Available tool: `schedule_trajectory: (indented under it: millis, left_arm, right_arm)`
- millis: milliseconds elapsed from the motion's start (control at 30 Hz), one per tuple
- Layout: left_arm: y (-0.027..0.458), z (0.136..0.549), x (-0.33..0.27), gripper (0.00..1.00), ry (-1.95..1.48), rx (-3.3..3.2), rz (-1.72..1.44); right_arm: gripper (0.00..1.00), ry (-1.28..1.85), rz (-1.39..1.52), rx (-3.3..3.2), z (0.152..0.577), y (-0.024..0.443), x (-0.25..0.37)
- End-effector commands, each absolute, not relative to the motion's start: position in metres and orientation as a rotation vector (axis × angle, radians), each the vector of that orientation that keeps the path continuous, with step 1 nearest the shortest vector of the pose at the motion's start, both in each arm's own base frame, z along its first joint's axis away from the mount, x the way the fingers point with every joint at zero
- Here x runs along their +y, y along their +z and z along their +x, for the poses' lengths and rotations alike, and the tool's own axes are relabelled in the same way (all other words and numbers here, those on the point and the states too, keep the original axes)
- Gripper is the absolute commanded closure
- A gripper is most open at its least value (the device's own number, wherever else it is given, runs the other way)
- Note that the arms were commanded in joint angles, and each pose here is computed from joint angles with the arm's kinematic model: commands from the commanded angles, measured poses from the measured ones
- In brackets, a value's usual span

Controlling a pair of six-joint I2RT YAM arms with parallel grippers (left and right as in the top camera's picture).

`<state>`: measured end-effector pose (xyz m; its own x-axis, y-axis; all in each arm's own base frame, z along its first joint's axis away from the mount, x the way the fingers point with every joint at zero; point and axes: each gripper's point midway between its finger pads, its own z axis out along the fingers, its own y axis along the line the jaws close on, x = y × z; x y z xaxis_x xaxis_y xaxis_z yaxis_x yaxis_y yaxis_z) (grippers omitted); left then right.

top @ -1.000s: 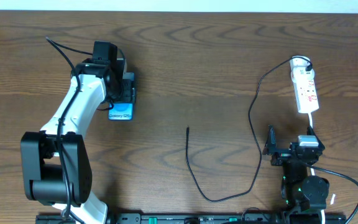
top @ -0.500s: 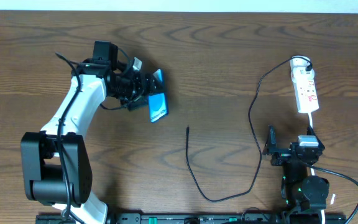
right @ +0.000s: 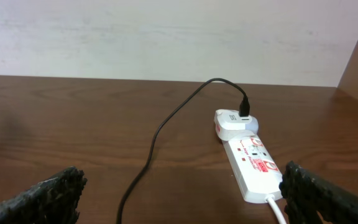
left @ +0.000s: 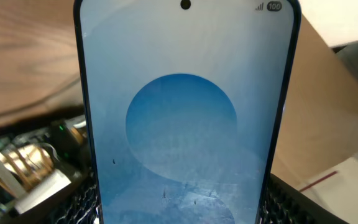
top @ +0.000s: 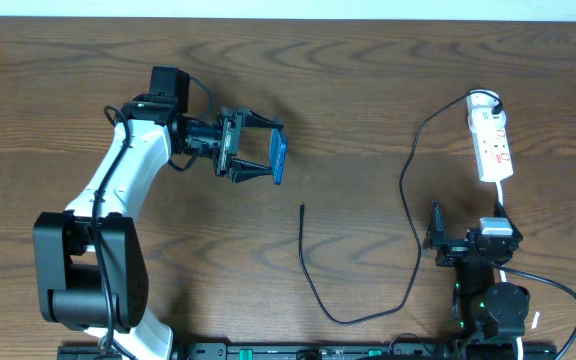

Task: Plug charger to phone and switch on socket
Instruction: 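Lift the phone with the left gripper and swing it rightward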

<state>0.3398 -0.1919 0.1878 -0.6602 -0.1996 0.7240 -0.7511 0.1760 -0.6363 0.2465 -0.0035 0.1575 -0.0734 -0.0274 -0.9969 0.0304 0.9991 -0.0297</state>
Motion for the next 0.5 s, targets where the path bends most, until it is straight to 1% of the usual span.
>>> schedule_trajectory:
  millis: [0, 467]
  left_arm:
    - [0.2127, 0.3332, -0.1949, 0.93, 1.530, -1.864, 0.882]
    - [0.2126, 0.3332, -0.1949, 0.93, 1.517, -1.849, 0.899]
  right_arm:
    - [0.01, -0.040, 0.015, 1.641, 0.2461, 0.1577, -0.0035]
    - [0.01, -0.040, 0.015, 1.641, 0.2461, 0.1578, -0.0035]
